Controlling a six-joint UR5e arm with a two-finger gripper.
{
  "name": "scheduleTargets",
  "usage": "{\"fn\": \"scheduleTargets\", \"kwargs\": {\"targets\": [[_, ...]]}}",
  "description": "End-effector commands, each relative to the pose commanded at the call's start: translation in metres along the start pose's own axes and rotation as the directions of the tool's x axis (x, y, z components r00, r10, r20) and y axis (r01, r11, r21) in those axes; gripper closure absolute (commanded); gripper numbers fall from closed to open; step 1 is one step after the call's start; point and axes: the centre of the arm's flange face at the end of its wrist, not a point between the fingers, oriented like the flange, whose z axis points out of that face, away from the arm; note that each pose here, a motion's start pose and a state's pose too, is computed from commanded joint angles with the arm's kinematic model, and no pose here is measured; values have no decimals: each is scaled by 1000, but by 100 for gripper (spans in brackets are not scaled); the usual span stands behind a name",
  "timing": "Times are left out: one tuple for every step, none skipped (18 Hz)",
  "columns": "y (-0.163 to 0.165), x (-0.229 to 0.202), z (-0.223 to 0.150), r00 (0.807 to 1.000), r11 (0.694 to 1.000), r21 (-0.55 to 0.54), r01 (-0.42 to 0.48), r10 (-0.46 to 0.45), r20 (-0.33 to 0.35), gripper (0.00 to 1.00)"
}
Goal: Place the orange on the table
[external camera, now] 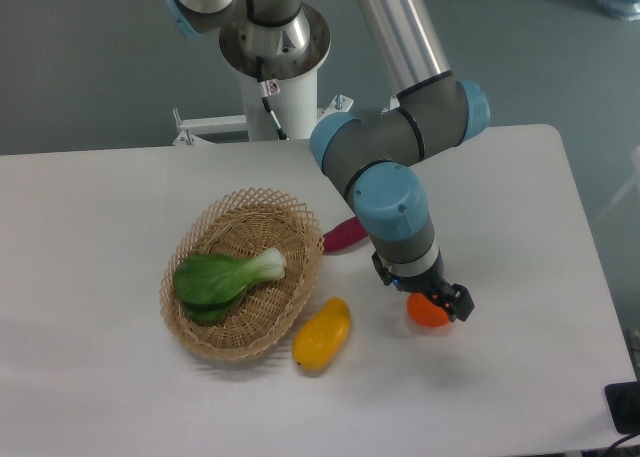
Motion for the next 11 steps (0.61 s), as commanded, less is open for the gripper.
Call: {"fn": "scheduleTargets", "kwargs": {"targets": [[1,-4,-3,1000,1000,9,4,-4,0,0],[1,-8,-10,1000,1000,23,9,-9,3,0],[3,-10,-11,1000,1000,28,9,-9,2,0],[5,-11,-14,1000,1000,28,7,-7,-1,0],[6,-13,-18,1000,1000,29,6,-6,1,0],[5,-17,-24,1000,999,36,6,-6,3,0],[5,-20,-28,1000,999,36,4,-4,-9,0],[9,-25,-38,999,999,47,-3,4,-33,0],[12,-31,-44,998,998,65,-6,10,-56,0],[21,-35,-49,997,996,84,-11,17,-77,0],[31,-39,-58,996,994,102,-29,38,-80,0]]}}
